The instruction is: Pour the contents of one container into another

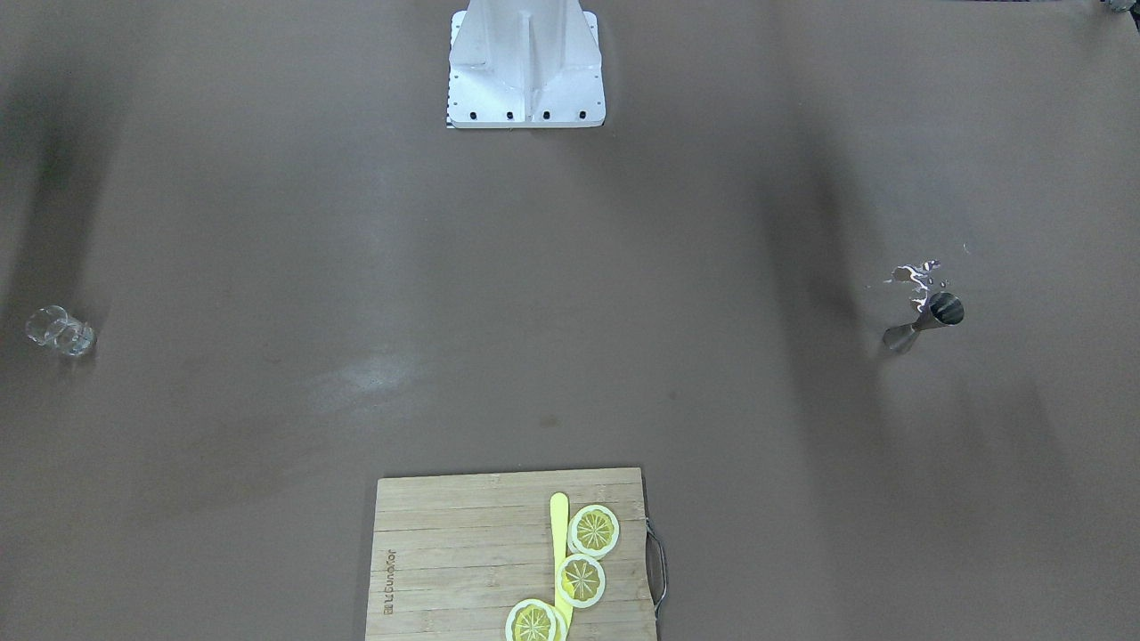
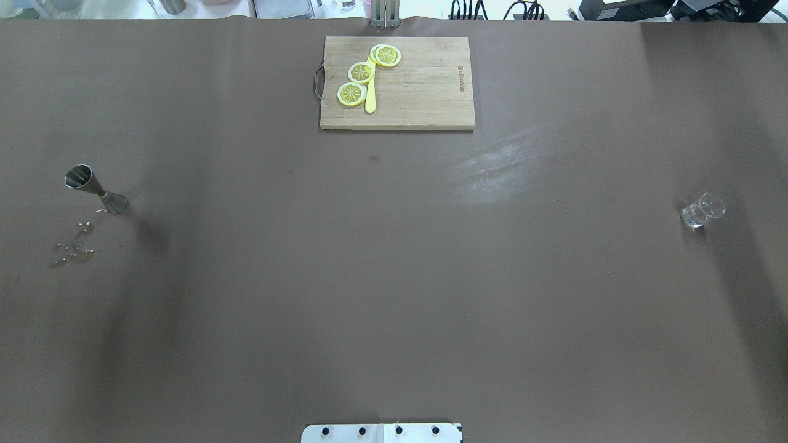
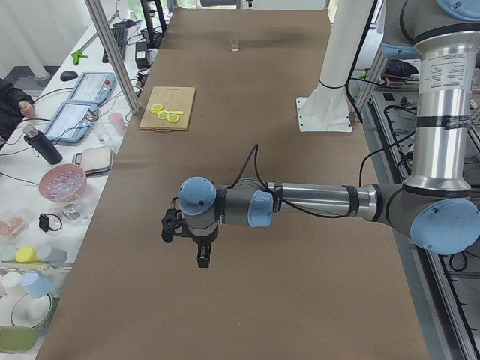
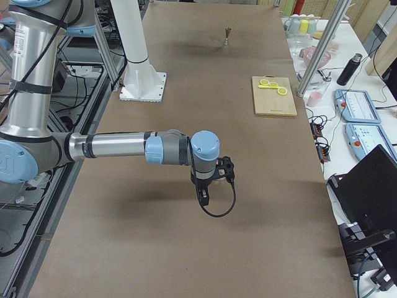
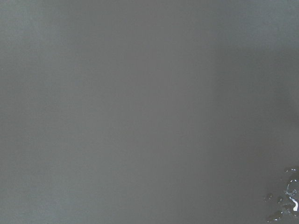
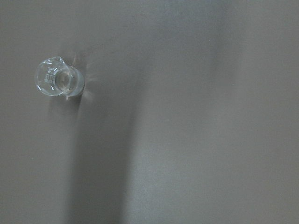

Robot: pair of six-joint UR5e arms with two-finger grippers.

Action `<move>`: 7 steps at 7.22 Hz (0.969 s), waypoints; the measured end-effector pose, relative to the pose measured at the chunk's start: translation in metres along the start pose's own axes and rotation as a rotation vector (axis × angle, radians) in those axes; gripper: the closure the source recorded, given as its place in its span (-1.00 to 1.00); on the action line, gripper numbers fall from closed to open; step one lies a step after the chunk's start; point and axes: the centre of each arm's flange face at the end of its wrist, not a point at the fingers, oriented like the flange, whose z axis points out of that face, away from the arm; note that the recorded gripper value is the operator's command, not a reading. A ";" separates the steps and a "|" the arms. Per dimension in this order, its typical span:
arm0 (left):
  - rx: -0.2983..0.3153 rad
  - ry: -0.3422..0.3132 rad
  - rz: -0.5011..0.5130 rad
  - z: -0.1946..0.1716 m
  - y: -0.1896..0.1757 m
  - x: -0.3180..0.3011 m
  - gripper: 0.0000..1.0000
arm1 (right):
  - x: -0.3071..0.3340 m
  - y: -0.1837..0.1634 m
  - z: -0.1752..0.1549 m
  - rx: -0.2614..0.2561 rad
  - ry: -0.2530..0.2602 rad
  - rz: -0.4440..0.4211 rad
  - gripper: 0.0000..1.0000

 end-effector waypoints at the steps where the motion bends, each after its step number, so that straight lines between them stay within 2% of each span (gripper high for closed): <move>1: -0.003 0.000 -0.003 0.001 0.000 -0.001 -0.96 | 0.000 0.000 0.000 -0.001 0.002 0.000 -1.00; 7: 0.012 0.000 -0.020 -0.005 -0.009 0.007 -0.96 | 0.003 -0.002 0.002 -0.004 0.011 0.004 -1.00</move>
